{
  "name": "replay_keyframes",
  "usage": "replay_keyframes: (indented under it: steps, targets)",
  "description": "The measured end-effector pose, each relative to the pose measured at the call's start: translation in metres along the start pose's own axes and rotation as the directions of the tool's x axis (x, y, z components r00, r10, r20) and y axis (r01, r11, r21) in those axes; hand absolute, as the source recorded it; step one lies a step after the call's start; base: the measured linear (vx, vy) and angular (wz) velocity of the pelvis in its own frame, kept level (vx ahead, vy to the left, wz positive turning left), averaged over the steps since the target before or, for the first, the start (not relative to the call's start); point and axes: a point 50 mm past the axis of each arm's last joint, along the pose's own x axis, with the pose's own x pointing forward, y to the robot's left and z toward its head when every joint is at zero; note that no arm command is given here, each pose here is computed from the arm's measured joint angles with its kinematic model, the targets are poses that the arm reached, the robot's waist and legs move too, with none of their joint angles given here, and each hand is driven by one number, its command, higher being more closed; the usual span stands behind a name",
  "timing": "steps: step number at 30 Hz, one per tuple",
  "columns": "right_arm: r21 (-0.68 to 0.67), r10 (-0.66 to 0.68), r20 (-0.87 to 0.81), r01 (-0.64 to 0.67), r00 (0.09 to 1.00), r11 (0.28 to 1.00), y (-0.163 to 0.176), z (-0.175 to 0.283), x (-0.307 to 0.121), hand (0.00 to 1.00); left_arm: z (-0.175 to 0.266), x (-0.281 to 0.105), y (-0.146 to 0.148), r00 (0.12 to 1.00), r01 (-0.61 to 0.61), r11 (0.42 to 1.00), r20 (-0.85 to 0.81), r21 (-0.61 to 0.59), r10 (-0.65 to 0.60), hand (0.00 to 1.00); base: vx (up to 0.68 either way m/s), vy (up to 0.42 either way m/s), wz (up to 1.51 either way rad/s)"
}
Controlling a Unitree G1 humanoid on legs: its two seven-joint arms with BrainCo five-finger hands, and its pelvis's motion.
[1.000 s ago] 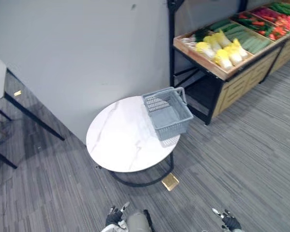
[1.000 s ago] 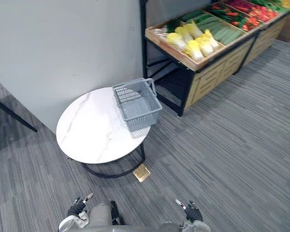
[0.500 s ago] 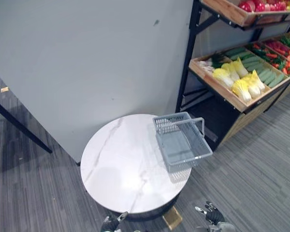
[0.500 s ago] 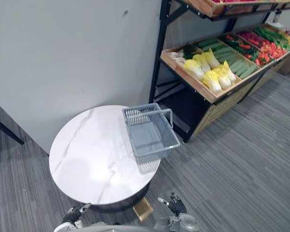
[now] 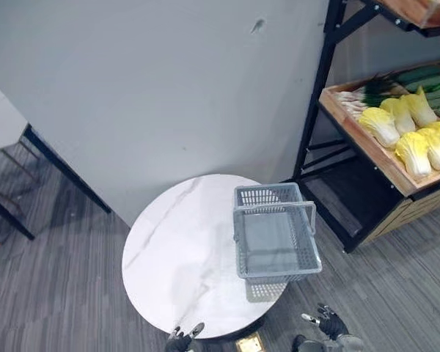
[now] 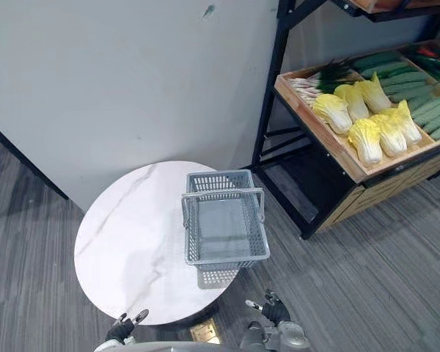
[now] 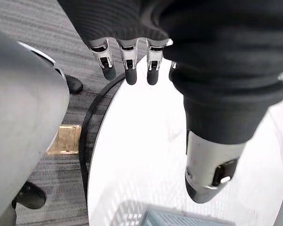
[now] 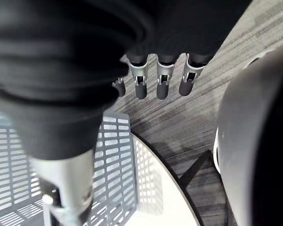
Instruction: Pick vegetable in the basket
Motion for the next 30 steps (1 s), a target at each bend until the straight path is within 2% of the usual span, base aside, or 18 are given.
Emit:
replay_keyframes:
  steps: [3, 7, 13, 15, 18, 20, 23, 25, 28, 30]
  targets:
    - [0.001, 0.016, -0.011, -0.016, 1.000, 1.000, 0.002, -0.004, -0.001, 0.00, 0.002, 0.001, 0.005, 1.000, -0.012, 0.999, 0.001, -0.039, 0.013, 0.00, 0.09, -0.192, 0.53]
    - [0.027, -0.022, -0.017, 0.023, 1.000, 0.999, -0.010, -0.005, -0.002, 0.00, 0.002, 0.001, 0.004, 1.000, 0.001, 1.000, 0.000, -0.012, -0.001, 0.00, 0.02, -0.108, 0.77]
    - [0.164, -0.164, -0.065, 0.173, 0.984, 0.971, -0.041, -0.022, -0.013, 0.00, -0.001, 0.000, 0.002, 1.000, 0.015, 1.000, -0.021, 0.016, -0.015, 0.00, -0.02, -0.006, 0.27]
    - [0.230, -0.247, -0.113, 0.267, 0.962, 0.936, -0.058, -0.031, -0.019, 0.00, 0.001, 0.001, 0.002, 1.000, 0.023, 0.999, -0.017, 0.027, -0.023, 0.00, 0.01, 0.048, 0.11]
    - [0.227, -0.359, -0.138, 0.382, 0.923, 0.896, -0.089, -0.029, -0.026, 0.00, 0.003, 0.001, 0.002, 0.999, 0.033, 0.994, -0.007, 0.103, -0.032, 0.00, 0.02, 0.109, 0.10]
    - [0.153, -0.460, -0.080, 0.467, 0.884, 0.871, -0.125, -0.006, -0.031, 0.00, 0.006, 0.001, 0.000, 0.999, 0.048, 0.984, 0.006, 0.171, -0.050, 0.00, -0.02, 0.139, -0.08]
    - [0.079, -0.533, 0.099, 0.528, 0.840, 0.846, -0.153, 0.055, -0.028, 0.00, 0.010, 0.002, -0.001, 0.997, 0.064, 0.977, 0.021, 0.203, -0.069, 0.00, -0.02, 0.098, -0.17]
    - [0.046, -0.547, 0.212, 0.551, 0.810, 0.833, -0.157, 0.091, -0.027, 0.00, 0.016, 0.003, -0.002, 0.996, 0.065, 0.974, 0.041, 0.216, -0.076, 0.00, -0.03, 0.032, -0.19]
    - [-0.058, -0.510, 0.474, 0.603, 0.718, 0.796, -0.154, 0.164, -0.036, 0.00, 0.021, 0.004, -0.002, 0.994, 0.069, 0.966, 0.060, 0.249, -0.086, 0.00, -0.02, 0.006, -0.14]
    - [-0.149, -0.428, 0.675, 0.679, 0.601, 0.719, -0.146, 0.216, -0.058, 0.00, 0.023, 0.004, -0.002, 0.993, 0.074, 0.960, 0.070, 0.271, -0.096, 0.00, 0.02, 0.000, -0.06]
